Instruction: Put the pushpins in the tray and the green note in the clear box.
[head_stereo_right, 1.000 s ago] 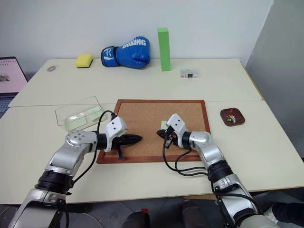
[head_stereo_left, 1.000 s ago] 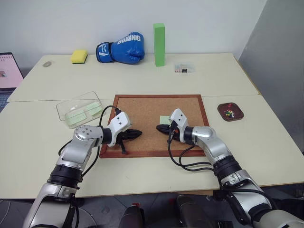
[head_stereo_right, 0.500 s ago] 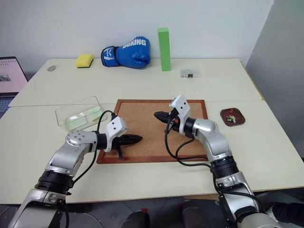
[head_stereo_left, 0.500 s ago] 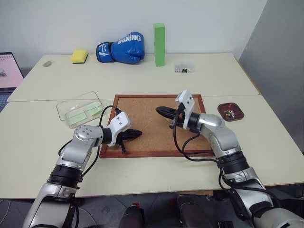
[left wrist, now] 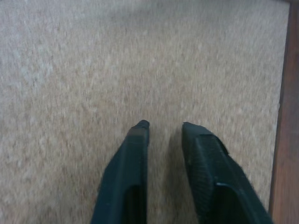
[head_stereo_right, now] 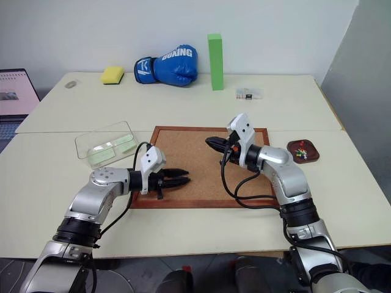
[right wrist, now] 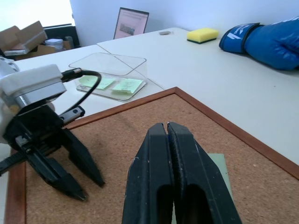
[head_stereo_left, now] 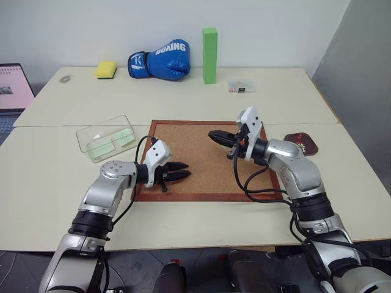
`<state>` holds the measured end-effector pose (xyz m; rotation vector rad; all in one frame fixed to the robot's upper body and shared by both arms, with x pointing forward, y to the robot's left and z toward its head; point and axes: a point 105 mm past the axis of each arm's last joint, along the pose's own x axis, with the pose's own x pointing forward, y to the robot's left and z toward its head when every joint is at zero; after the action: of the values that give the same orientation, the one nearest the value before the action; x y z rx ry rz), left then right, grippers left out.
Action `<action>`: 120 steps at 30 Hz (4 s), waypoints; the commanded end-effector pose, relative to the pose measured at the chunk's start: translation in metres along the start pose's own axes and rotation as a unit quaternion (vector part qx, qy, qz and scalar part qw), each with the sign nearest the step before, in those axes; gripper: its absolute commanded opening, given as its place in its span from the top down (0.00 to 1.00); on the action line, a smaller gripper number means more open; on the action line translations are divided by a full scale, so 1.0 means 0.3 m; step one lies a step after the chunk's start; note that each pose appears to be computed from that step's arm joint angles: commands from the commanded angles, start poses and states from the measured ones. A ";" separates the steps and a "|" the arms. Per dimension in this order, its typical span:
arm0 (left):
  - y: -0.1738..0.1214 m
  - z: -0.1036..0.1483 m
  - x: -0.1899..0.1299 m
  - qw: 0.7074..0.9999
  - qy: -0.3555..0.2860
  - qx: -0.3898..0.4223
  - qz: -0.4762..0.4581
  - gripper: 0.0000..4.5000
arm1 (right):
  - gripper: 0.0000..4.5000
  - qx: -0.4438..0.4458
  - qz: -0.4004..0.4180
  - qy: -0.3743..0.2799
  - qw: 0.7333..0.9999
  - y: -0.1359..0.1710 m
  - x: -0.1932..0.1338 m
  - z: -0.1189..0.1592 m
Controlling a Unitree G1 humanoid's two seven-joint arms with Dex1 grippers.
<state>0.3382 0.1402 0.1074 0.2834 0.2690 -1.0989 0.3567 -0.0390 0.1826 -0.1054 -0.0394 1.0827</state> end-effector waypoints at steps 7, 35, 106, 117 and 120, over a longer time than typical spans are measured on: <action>-0.039 0.284 -0.015 0.981 -0.086 0.171 -0.043 0.23 | 1.00 0.079 0.111 -0.003 0.991 0.060 -0.053 0.098; -0.116 0.293 0.032 0.948 -0.106 0.262 -0.149 0.31 | 1.00 0.154 0.204 0.027 0.966 0.177 -0.078 0.114; -0.217 0.304 0.147 0.987 -0.144 0.062 -0.030 1.00 | 1.00 0.034 -0.549 0.032 0.834 -0.528 -0.689 -0.182; -0.197 0.297 0.124 0.989 -0.135 0.063 -0.013 1.00 | 1.00 0.079 -0.556 0.053 0.825 -0.528 -0.674 -0.293; -0.195 0.297 0.127 0.989 -0.135 0.063 -0.011 1.00 | 1.00 0.087 -0.554 0.058 0.826 -0.518 -0.666 -0.312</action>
<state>0.3105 0.0525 0.1594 0.2264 0.0186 -1.1665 0.4077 -0.2941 0.1071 0.0200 0.1165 -0.0967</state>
